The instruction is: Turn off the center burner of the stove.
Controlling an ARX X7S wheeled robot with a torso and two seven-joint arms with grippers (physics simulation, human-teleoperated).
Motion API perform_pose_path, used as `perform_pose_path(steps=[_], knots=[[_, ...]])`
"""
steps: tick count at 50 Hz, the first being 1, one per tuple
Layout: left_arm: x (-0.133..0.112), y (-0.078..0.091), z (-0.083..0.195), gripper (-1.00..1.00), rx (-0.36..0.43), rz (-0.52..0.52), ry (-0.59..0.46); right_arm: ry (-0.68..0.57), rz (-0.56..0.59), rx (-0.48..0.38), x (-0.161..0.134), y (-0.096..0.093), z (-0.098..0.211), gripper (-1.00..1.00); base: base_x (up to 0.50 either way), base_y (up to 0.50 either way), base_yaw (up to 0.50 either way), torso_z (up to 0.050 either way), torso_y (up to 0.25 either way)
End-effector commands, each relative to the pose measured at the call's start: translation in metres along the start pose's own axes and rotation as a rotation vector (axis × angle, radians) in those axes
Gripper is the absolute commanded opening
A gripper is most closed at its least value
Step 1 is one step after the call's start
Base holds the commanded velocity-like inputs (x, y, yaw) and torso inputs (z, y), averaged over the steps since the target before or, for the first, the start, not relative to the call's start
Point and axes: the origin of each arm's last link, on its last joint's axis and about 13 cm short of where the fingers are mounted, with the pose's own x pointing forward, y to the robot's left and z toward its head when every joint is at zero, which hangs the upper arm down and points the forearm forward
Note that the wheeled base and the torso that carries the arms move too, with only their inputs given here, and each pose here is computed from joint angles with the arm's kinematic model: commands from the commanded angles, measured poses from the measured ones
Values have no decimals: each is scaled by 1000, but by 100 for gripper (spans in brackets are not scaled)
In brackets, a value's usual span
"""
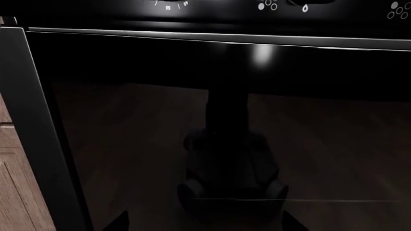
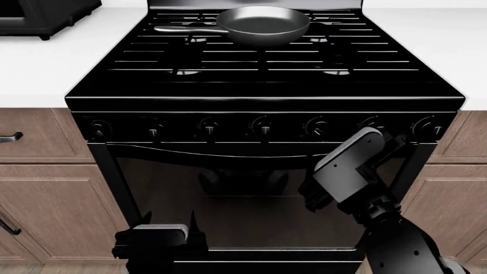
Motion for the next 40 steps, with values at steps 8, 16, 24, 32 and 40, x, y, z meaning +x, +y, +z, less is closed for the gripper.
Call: perform_pose_path(steps=[8, 16, 24, 32, 40], knots=[[2, 1, -2, 100, -10, 10, 29, 55, 56, -45, 21, -6, -8, 100, 0, 0, 0, 0, 0], [3, 1, -2, 100, -26, 19, 37, 65, 64, -52, 29, -8, -10, 100, 0, 0, 0, 0, 0], [3, 1, -3, 100, -24, 21, 42, 70, 86, -63, 37, -9, -10, 100, 0, 0, 0, 0, 0], [5, 1, -4, 100, -23, 30, 47, 88, 107, -86, 41, -9, -11, 100, 0, 0, 0, 0, 0], [6, 2, -4, 100, -29, 35, 56, 99, 117, -95, 47, -10, -12, 100, 0, 0, 0, 0, 0]])
